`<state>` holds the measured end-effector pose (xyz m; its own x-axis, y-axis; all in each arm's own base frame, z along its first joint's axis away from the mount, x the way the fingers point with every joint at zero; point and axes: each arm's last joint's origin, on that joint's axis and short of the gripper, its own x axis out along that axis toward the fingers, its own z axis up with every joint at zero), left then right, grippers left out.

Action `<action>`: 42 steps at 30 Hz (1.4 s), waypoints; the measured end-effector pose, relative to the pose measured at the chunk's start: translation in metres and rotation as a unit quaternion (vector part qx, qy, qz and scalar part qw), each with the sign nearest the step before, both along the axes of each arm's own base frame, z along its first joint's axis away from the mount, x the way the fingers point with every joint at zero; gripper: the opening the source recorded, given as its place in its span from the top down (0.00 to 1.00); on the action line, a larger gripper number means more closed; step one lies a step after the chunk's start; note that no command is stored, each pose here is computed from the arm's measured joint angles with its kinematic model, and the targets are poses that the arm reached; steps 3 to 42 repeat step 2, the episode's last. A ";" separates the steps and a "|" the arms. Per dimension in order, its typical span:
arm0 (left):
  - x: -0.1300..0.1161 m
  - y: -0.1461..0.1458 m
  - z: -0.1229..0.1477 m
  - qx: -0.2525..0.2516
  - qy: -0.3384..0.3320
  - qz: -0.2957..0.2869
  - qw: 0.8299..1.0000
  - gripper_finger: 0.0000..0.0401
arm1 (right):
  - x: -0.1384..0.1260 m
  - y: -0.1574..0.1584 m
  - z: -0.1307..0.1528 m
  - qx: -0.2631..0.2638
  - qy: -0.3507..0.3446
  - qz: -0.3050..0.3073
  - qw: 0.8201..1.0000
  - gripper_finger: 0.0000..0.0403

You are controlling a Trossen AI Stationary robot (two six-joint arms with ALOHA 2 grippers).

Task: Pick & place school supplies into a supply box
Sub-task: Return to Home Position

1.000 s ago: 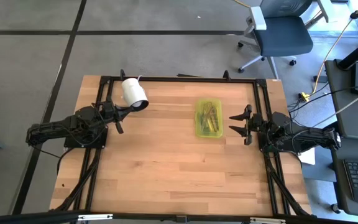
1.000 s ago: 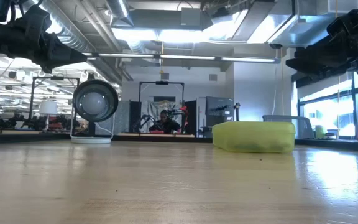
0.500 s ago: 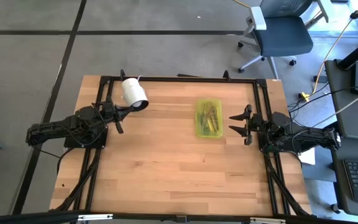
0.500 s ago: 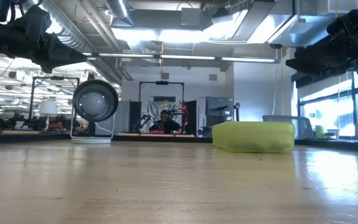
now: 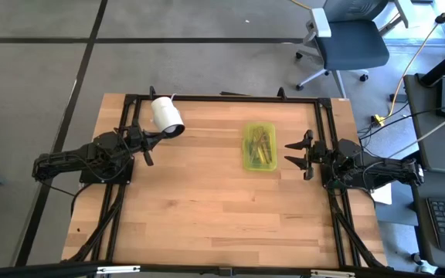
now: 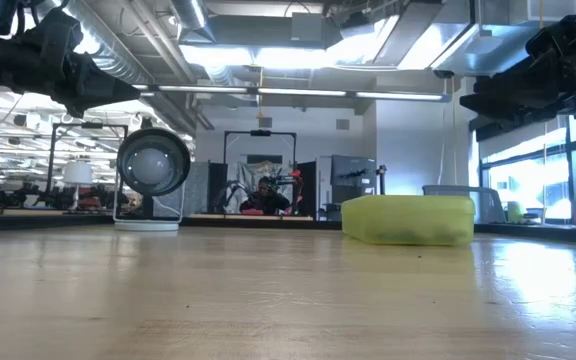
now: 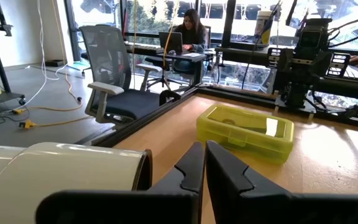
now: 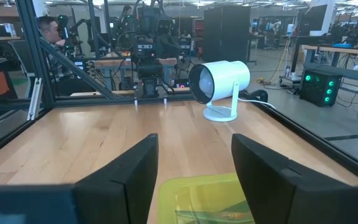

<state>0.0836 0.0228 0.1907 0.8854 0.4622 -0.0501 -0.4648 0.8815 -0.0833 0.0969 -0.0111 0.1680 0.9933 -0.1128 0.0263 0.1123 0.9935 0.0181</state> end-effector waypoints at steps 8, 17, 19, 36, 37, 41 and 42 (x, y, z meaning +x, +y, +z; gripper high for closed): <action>0.000 0.000 0.000 0.000 0.000 0.000 1.000 0.98 | 0.000 0.000 0.000 0.000 0.000 0.000 1.000 0.48; 0.000 0.000 0.000 0.000 0.000 0.000 1.000 0.98 | 0.000 0.000 0.000 0.000 0.000 0.000 1.000 0.48; 0.000 0.000 0.000 0.000 0.000 0.000 1.000 0.98 | 0.000 0.000 0.000 0.000 0.000 0.000 1.000 0.48; 0.000 0.000 0.000 0.000 0.000 0.000 1.000 0.98 | 0.000 0.000 0.000 0.000 0.000 0.000 1.000 0.48; 0.000 0.000 0.000 0.000 0.000 0.000 1.000 0.98 | 0.000 0.000 0.000 0.000 0.000 0.000 1.000 0.48; 0.000 0.000 0.000 0.000 0.000 0.000 1.000 0.98 | 0.000 0.000 0.000 0.000 0.000 0.000 1.000 0.48; 0.000 0.000 0.000 0.000 0.000 0.000 1.000 0.98 | 0.000 0.000 0.000 0.000 0.000 0.000 1.000 0.48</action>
